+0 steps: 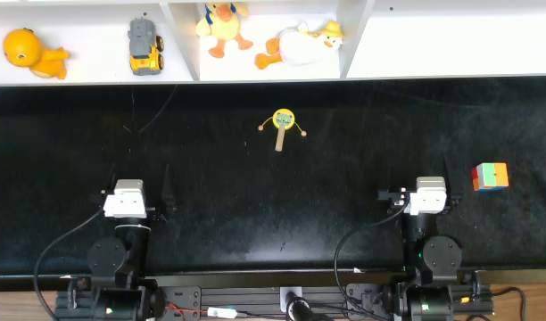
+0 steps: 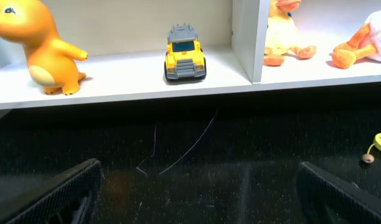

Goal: Store Toys

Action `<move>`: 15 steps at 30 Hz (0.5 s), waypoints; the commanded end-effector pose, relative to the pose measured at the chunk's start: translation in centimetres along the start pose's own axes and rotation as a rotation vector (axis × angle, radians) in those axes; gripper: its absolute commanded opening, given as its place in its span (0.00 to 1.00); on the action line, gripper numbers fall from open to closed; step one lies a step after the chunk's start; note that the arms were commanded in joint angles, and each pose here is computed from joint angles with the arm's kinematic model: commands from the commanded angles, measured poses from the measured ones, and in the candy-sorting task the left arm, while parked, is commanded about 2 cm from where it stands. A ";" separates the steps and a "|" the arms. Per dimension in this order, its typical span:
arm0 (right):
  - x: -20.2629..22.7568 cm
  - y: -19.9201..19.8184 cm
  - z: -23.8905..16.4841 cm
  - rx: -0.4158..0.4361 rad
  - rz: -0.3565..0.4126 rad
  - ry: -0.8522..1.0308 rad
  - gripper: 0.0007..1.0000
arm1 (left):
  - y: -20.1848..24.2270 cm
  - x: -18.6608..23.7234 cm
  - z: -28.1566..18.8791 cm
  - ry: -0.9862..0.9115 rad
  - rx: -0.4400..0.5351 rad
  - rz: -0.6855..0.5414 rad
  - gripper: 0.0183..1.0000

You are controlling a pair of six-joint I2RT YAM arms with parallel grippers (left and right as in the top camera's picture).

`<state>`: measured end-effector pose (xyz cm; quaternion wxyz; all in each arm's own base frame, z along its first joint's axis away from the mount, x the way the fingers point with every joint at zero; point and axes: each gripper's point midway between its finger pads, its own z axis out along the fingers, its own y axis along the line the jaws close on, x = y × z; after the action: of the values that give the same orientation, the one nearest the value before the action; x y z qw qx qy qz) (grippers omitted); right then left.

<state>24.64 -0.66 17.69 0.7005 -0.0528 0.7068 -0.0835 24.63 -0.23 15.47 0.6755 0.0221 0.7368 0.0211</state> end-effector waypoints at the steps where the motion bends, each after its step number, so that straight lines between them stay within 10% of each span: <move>1: 0.4 0.0 0.0 0.005 -0.004 0.003 1.00 | -0.3 -0.2 -0.1 -0.009 0.015 -0.013 1.00; 15: 1.4 0.4 0.5 -0.024 -0.008 0.083 1.00 | -0.3 -0.2 -0.1 -0.009 0.016 -0.013 1.00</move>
<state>24.82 -0.64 17.01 0.6895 -0.0544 0.7175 -0.0827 24.63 -0.23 15.47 0.6755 0.0221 0.7368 0.0211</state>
